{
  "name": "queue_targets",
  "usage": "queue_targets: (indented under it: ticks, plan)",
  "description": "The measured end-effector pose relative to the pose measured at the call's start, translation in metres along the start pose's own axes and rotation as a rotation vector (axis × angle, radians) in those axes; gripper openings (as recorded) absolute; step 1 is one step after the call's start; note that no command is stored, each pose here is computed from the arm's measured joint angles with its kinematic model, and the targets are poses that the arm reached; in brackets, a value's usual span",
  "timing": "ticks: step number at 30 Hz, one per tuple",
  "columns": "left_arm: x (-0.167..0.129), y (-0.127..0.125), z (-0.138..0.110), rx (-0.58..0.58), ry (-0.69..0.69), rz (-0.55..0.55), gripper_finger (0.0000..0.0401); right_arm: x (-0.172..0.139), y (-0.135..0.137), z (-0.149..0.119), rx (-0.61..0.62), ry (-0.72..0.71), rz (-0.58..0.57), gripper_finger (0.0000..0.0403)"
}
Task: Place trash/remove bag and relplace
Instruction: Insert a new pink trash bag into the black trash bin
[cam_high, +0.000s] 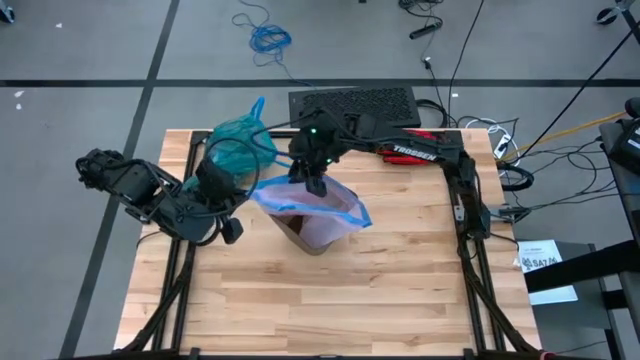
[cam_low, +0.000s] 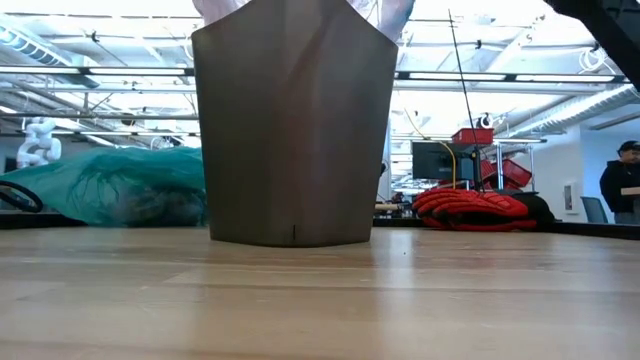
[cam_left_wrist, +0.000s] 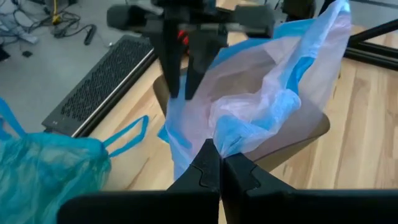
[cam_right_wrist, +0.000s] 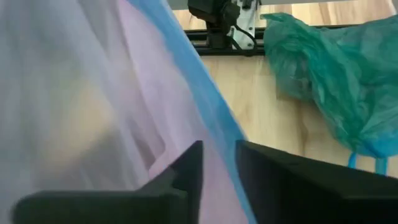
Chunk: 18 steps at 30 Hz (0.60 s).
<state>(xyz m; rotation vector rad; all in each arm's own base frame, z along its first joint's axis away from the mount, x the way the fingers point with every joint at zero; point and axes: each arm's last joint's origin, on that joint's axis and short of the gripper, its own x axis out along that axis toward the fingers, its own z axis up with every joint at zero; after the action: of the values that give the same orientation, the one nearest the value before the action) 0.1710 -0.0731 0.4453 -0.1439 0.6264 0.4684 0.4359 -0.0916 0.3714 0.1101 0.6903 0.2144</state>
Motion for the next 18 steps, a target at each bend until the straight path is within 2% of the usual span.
queue_targets:
  ticks: [7,11,15,18]
  plan:
    - [0.000,-0.002,0.001,-0.009,-0.005,-0.021,0.0000,0.018,-0.006,-0.003,0.007,0.001,0.011,0.0186]
    - [0.000,-0.002,0.001,-0.014,-0.004,-0.031,0.0000,0.016,-0.007,0.001,-0.008,-0.036,0.003,0.0228]
    - [0.000,-0.002,0.001,-0.013,-0.004,-0.031,0.0000,0.024,-0.011,-0.001,-0.024,-0.033,0.005,0.0232]
    - [0.000,-0.002,0.001,-0.013,-0.003,-0.031,0.0000,0.038,-0.010,-0.009,-0.032,0.028,0.012,0.0179]
